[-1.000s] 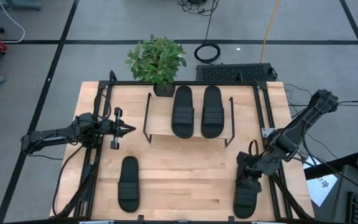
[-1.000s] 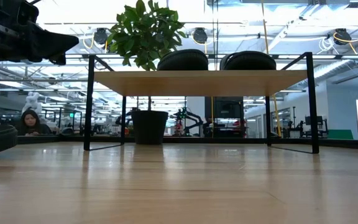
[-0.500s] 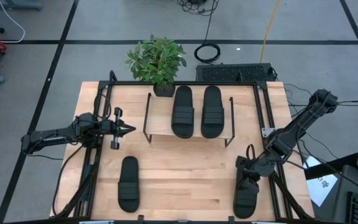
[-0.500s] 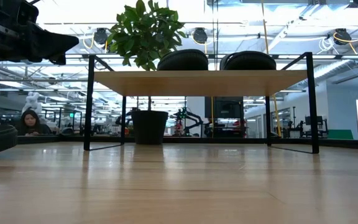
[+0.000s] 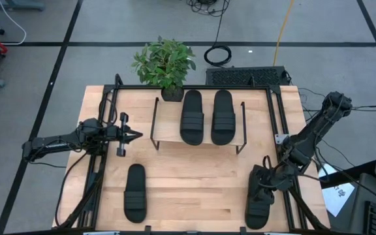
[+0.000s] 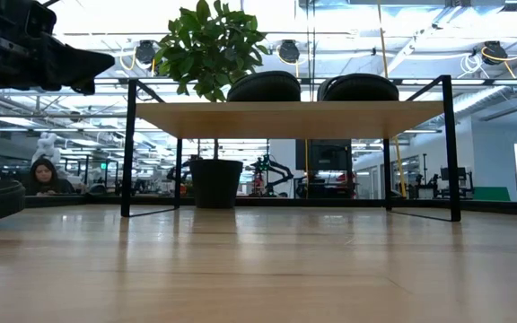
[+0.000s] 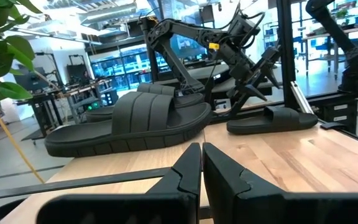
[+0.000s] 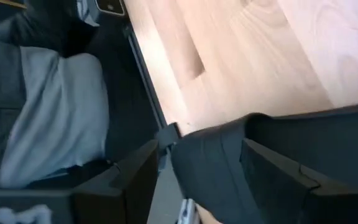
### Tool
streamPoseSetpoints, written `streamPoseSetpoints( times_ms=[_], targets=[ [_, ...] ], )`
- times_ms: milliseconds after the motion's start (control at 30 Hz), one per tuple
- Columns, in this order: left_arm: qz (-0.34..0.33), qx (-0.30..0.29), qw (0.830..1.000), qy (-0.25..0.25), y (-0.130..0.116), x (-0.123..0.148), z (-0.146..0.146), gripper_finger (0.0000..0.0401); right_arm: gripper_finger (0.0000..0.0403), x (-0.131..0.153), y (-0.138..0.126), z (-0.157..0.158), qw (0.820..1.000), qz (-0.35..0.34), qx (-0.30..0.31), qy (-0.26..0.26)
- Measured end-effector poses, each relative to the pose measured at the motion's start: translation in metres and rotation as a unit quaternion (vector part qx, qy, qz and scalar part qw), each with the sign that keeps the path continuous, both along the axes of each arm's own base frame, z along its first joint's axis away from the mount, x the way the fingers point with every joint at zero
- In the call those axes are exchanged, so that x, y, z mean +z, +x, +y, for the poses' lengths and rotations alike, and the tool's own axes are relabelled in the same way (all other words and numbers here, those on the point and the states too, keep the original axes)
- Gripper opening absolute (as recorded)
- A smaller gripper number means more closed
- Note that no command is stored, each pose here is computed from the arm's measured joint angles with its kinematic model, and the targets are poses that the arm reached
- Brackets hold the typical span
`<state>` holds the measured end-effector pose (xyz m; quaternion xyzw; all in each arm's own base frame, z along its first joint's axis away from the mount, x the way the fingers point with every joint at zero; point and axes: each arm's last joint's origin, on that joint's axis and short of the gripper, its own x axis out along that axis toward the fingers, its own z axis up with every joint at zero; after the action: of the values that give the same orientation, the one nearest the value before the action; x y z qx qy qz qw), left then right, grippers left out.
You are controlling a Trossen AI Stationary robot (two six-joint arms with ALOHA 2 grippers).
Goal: Pick and place slides into the shelf
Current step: Put the right black slide under the shelf
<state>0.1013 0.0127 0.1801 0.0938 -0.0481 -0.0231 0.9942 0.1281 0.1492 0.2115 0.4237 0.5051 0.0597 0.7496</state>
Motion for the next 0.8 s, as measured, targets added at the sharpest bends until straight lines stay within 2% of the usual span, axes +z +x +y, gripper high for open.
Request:
streamPoseSetpoints(
  times_ms=[133, 333, 500, 700, 800],
  targets=[
    [0.0, 0.013, 1.0, -0.003, 0.0, 0.0, 0.001, 0.0024, 0.0221, -0.007, -0.002, -0.002, 1.0, 0.007, 0.008, -0.015],
    [-0.001, 0.035, 0.999, -0.009, 0.0, 0.0, 0.002, 0.0024, 0.0222, -0.029, -0.003, -0.002, 0.999, -0.021, 0.026, 0.024],
    [-0.001, 0.04, 0.999, -0.009, 0.0, 0.0, 0.002, 0.0024, 0.0222, -0.048, -0.01, -0.006, 0.997, 0.006, 0.037, 0.06],
    [0.008, 0.052, 0.999, -0.01, 0.0, -0.002, 0.003, 0.0024, 0.0222, -0.062, -0.017, -0.01, 0.997, 0.028, 0.051, 0.053],
    [0.009, 0.061, 0.998, -0.011, 0.0, -0.002, 0.004, 0.0024, 0.0222, -0.064, -0.018, -0.01, 0.996, 0.011, 0.053, 0.069]
  ],
)
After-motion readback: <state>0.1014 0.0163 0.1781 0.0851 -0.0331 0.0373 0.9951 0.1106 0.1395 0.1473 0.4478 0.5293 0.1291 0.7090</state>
